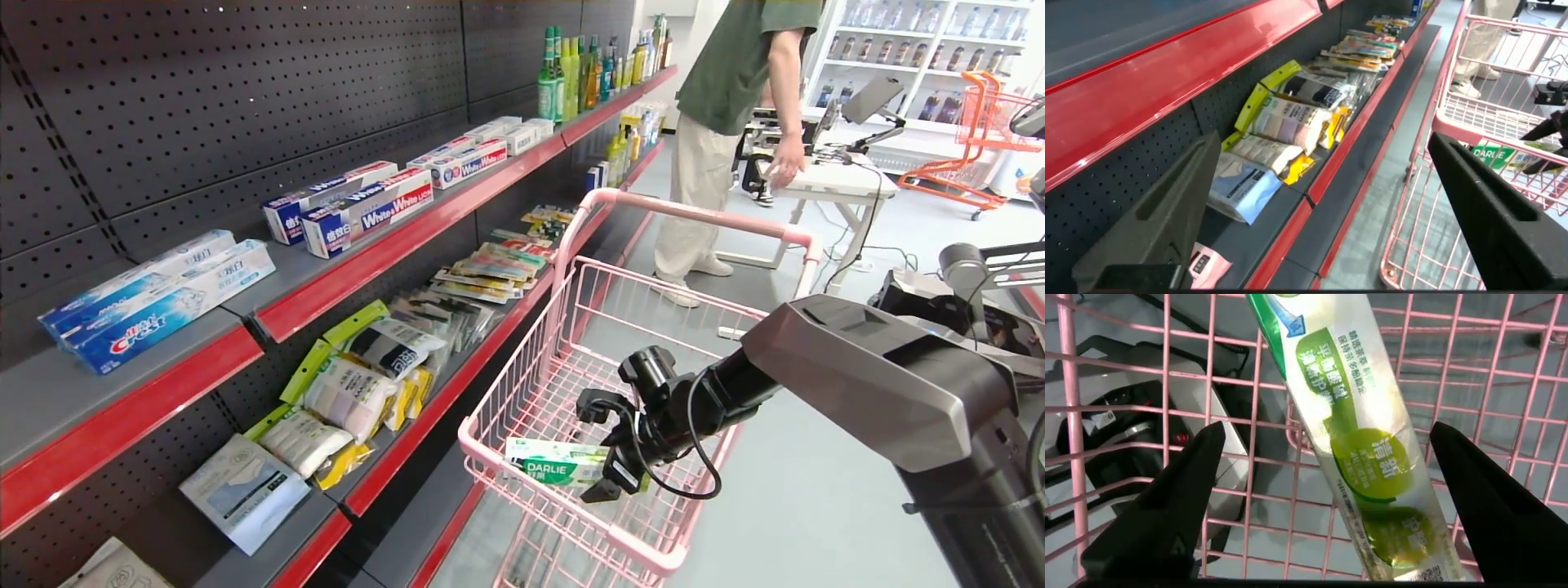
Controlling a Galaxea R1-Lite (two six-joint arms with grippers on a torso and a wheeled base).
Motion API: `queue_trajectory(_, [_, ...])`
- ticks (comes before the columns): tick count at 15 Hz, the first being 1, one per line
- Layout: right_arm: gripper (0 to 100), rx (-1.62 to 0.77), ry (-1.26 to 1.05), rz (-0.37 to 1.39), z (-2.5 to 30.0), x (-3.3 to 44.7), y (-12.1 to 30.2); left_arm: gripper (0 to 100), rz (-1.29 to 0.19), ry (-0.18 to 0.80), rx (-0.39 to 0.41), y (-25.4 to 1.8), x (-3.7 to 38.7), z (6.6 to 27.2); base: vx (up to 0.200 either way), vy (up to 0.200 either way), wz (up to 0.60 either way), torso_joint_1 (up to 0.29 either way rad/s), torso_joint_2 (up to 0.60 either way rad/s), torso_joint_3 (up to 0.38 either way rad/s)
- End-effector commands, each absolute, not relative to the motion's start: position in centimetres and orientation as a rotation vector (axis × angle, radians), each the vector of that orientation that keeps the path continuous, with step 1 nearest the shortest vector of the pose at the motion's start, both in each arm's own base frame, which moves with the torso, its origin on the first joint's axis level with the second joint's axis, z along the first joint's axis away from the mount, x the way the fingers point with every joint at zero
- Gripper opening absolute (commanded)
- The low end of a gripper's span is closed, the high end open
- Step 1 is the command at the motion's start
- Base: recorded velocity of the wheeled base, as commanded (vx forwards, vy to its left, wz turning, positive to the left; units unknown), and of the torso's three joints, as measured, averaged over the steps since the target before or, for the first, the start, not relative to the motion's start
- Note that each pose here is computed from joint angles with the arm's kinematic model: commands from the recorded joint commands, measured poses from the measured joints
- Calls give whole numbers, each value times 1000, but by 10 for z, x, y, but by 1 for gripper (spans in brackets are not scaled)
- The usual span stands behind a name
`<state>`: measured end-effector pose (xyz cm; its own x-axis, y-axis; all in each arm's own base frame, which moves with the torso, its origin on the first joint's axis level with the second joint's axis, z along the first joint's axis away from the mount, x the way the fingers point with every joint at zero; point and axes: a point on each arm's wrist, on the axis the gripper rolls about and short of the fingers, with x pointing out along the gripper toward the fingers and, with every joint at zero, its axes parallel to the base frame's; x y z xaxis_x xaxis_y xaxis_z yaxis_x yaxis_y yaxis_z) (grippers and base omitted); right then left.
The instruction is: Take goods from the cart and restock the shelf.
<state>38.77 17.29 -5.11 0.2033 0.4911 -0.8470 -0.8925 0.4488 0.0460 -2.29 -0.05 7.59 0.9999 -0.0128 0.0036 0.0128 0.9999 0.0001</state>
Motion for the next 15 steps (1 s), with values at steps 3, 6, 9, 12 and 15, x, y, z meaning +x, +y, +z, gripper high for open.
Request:
queue_trajectory(3, [100, -524, 918, 1033, -56, 392, 176, 100, -12, -3, 0, -1, -23, 76, 0, 0, 0, 0, 0, 0])
queue_trajectory(6, [100, -533, 902, 1031, -56, 395, 180, 100, -12, -3, 0, -1, -23, 76, 0, 0, 0, 0, 0, 0])
queue_trajectory(9, [100, -524, 903, 1037, -57, 395, 182, 100, -12, -3, -1, -1, -23, 76, 0, 0, 0, 0, 0, 0])
queue_trajectory(12, [100, -520, 906, 1028, -57, 396, 182, 100, -12, -3, 0, -1, -23, 76, 0, 0, 0, 0, 0, 0])
queue_trajectory(15, [100, -519, 911, 1029, -57, 395, 181, 100, -12, -3, 0, -1, -23, 76, 0, 0, 0, -38, 94, 56])
